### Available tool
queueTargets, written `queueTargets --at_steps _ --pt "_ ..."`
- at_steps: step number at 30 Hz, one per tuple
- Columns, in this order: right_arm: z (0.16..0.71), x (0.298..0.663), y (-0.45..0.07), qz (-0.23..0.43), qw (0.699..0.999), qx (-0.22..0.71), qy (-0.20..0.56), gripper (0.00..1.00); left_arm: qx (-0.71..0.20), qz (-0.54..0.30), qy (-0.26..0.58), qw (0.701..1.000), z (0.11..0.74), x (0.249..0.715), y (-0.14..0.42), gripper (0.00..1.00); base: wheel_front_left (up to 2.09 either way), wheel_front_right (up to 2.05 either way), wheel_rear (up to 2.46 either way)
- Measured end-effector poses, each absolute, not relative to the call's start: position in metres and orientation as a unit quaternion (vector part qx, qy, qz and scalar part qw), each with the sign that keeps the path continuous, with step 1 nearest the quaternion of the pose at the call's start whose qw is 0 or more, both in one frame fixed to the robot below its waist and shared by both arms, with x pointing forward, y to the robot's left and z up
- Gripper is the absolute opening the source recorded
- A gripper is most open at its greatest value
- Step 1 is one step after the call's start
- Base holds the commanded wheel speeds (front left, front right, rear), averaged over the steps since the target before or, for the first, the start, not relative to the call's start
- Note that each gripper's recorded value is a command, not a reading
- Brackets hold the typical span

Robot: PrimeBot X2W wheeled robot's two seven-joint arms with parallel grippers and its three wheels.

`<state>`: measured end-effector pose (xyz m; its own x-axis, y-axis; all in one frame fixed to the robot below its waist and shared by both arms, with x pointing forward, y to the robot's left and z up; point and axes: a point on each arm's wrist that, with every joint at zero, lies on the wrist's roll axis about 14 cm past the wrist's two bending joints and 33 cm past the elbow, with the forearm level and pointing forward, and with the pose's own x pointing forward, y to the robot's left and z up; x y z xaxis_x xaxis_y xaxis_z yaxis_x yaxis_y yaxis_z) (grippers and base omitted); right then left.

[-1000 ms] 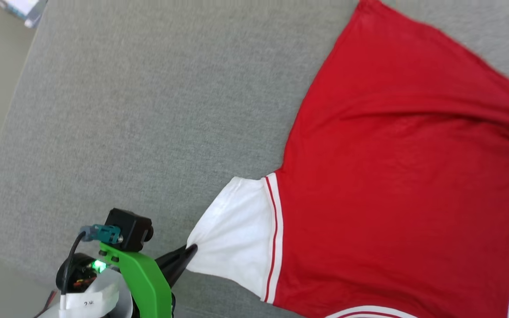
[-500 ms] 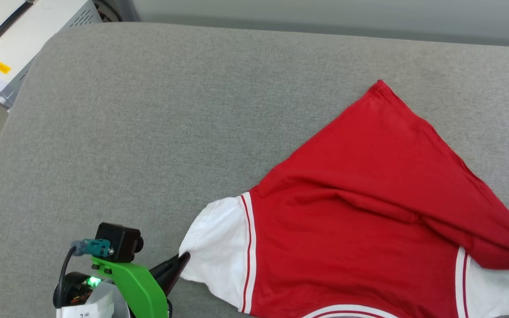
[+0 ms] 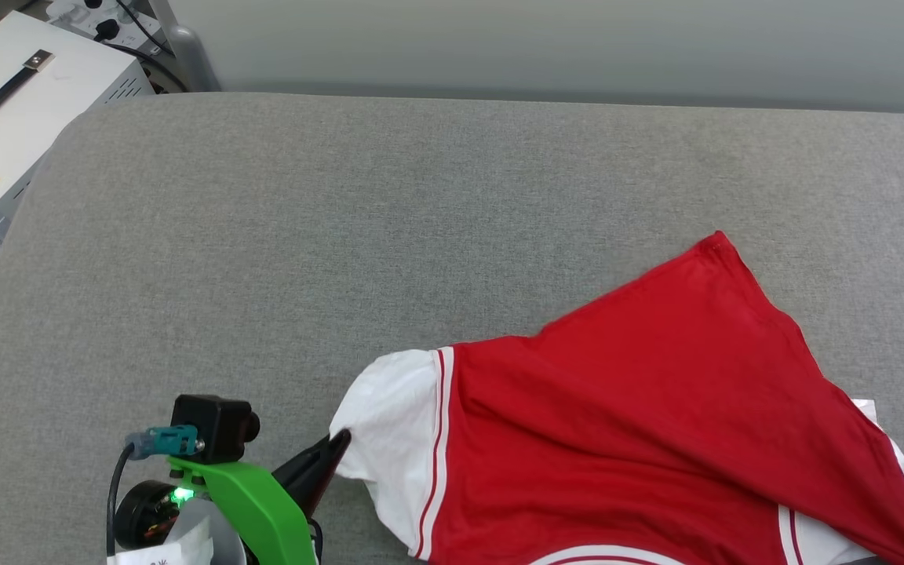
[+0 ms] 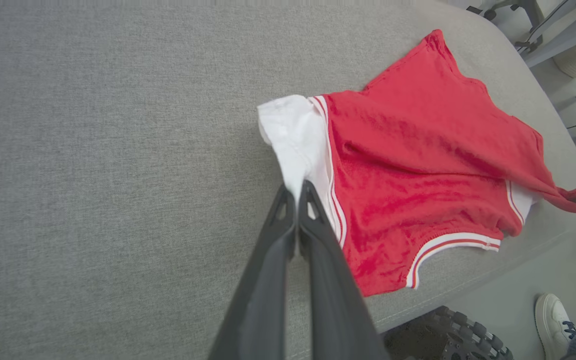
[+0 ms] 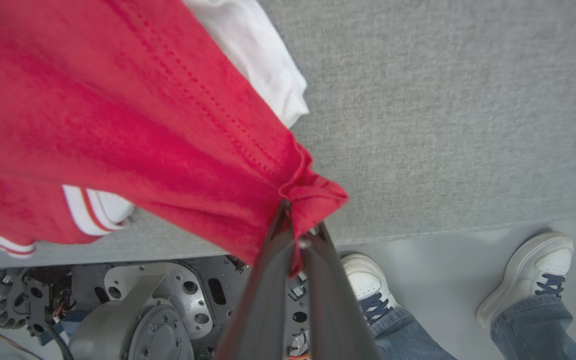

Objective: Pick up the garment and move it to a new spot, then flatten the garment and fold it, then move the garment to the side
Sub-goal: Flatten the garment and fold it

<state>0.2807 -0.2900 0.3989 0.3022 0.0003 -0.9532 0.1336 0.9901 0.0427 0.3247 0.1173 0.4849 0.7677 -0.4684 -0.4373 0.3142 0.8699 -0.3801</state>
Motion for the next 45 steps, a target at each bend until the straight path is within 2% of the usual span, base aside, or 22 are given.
queueTargets --at_steps 2,3,4,8,14,21,26,31,37,44,45 --pt "0.396 0.278 -0.289 -0.041 0.801 0.058 0.594 0.0 -0.142 -0.21 0.265 0.931 0.486 0.325 0.118 0.0 0.0 0.0 0.0" --pt "0.395 0.279 -0.288 -0.039 0.803 0.058 0.592 0.4 -0.141 -0.209 0.261 0.932 0.486 0.326 0.118 0.0 0.0 0.0 0.0" --pt "0.396 0.282 -0.286 -0.037 0.808 0.06 0.585 1.0 -0.14 -0.209 0.259 0.933 0.487 0.327 0.117 0.0 0.0 0.0 0.0" --pt "0.403 0.299 -0.278 -0.018 0.823 0.058 0.565 1.0 -0.14 -0.206 0.252 0.935 0.488 0.33 0.118 0.0 0.0 0.0 0.0" --pt "0.445 0.361 -0.253 0.039 0.87 0.033 0.491 1.0 -0.137 -0.205 0.244 0.938 0.492 0.335 0.12 0.0 0.0 0.0 0.0" --pt "0.477 0.426 -0.211 0.109 0.891 -0.027 0.439 1.0 -0.148 -0.223 0.229 0.936 0.503 0.34 0.112 0.0 0.0 0.0 0.0" --pt "0.477 0.464 -0.192 0.131 0.886 -0.064 0.44 1.0 -0.15 -0.223 0.223 0.937 0.506 0.347 0.114 0.0 0.0 0.0 0.0" --pt "0.452 0.493 -0.179 0.137 0.869 -0.076 0.469 1.0 -0.162 -0.214 0.23 0.935 0.499 0.349 0.116 0.0 0.0 0.0 0.0" --pt "0.415 0.513 -0.166 0.141 0.846 -0.083 0.507 1.0 -0.169 -0.189 0.243 0.936 0.485 0.35 0.127 0.0 0.0 0.0 0.0" --pt "0.372 0.517 -0.157 0.151 0.811 -0.107 0.556 1.0 -0.167 -0.158 0.263 0.937 0.467 0.347 0.141 0.0 0.0 0.0 0.0" --pt "0.371 0.517 -0.157 0.151 0.807 -0.109 0.56 0.48 -0.165 -0.156 0.264 0.937 0.466 0.346 0.142 0.0 0.0 0.0 0.0"
